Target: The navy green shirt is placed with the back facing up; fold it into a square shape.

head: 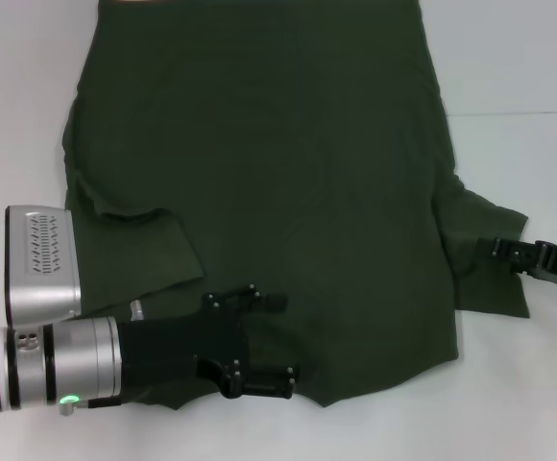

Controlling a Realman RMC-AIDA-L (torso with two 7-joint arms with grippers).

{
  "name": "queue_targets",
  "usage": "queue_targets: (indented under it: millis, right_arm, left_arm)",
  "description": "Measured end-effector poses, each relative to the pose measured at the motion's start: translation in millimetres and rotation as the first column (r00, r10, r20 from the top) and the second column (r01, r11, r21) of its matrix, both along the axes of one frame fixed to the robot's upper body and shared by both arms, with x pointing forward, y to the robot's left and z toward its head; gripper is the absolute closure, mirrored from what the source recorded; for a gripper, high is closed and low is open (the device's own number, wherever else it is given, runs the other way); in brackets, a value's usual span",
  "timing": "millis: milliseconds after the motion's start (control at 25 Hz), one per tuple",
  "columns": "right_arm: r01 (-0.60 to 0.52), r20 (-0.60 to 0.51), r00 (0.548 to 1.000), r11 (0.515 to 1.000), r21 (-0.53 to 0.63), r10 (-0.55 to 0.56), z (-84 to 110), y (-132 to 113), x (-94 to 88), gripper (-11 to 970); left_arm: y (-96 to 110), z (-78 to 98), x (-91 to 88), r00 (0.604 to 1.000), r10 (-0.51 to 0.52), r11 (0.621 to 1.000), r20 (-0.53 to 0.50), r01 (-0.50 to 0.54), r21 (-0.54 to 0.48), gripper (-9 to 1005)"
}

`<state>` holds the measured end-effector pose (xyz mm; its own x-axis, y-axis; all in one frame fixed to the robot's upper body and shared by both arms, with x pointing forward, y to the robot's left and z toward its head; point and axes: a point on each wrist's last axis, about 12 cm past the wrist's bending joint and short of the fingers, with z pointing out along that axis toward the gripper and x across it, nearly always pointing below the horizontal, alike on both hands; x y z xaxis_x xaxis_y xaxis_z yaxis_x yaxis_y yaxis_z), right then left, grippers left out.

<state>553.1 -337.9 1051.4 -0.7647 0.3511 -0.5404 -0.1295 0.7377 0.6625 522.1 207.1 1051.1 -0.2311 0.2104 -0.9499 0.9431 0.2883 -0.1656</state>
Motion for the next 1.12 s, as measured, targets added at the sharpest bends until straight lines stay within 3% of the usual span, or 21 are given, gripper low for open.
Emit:
queue_targets:
  millis: [560,1000,1120]
  right_arm:
    - [0.048,-0.008,0.999,0.999,0.012,-0.048,-5.1,-1,-0.2,407]
    - [0.099,0.029,0.995,0.995,0.032,-0.100,-1.7,-8,1.8,853]
    - [0.112,0.040,0.993,0.993,0.035,-0.114,0.0,-11,2.7,915]
  left_arm:
    - [1,-0.3,0.7,1.000,0.005,1.000,0.001,-0.005,0.005,46]
    - [1,0.1,1.4,1.000,0.007,1.000,0.003,-0.007,0.006,47]
    - [1,0.1,1.6,1.000,0.008,1.000,0.003,-0.008,0.006,47]
